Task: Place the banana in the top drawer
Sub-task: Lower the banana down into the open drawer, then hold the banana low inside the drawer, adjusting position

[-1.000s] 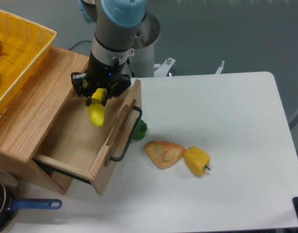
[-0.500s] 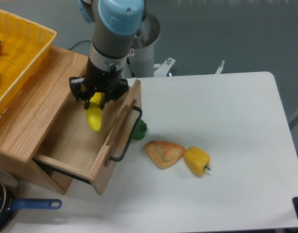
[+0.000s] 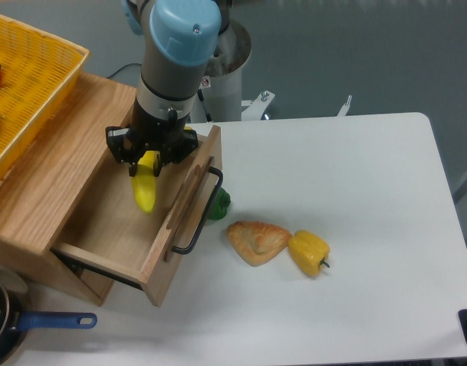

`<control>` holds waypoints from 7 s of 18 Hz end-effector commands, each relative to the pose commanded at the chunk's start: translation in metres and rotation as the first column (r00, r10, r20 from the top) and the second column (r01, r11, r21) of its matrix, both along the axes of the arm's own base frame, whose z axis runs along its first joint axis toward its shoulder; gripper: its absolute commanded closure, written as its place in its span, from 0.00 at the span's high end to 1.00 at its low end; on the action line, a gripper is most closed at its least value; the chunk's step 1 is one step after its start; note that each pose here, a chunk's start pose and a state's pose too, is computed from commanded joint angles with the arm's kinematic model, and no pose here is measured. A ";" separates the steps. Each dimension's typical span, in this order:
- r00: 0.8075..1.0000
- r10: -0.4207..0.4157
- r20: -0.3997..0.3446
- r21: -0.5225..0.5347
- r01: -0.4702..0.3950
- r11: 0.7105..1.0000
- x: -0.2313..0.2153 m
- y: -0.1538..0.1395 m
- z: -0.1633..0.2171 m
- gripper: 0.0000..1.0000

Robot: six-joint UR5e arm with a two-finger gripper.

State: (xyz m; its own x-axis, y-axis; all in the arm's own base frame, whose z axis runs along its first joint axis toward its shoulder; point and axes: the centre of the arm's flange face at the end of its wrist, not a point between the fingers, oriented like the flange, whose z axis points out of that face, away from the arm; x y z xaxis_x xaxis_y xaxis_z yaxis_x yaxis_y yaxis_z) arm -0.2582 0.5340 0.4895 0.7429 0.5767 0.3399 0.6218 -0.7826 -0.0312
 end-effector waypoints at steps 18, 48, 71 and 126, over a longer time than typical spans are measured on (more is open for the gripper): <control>1.000 0.003 -0.018 0.018 -0.003 1.000 -0.008 0.008 -0.001 0.10; 1.000 0.013 -0.025 0.026 -0.012 1.000 -0.001 0.026 -0.014 0.10; 1.000 -0.004 -0.007 0.004 0.004 1.000 0.005 0.032 -0.030 0.11; 0.999 -0.037 -0.026 0.005 0.037 0.999 0.017 0.041 -0.038 0.42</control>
State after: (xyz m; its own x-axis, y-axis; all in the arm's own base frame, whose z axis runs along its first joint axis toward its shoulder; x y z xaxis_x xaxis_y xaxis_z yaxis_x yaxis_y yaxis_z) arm -0.2411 0.5753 0.4518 0.7721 0.5470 0.3235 0.5914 -0.8047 -0.0508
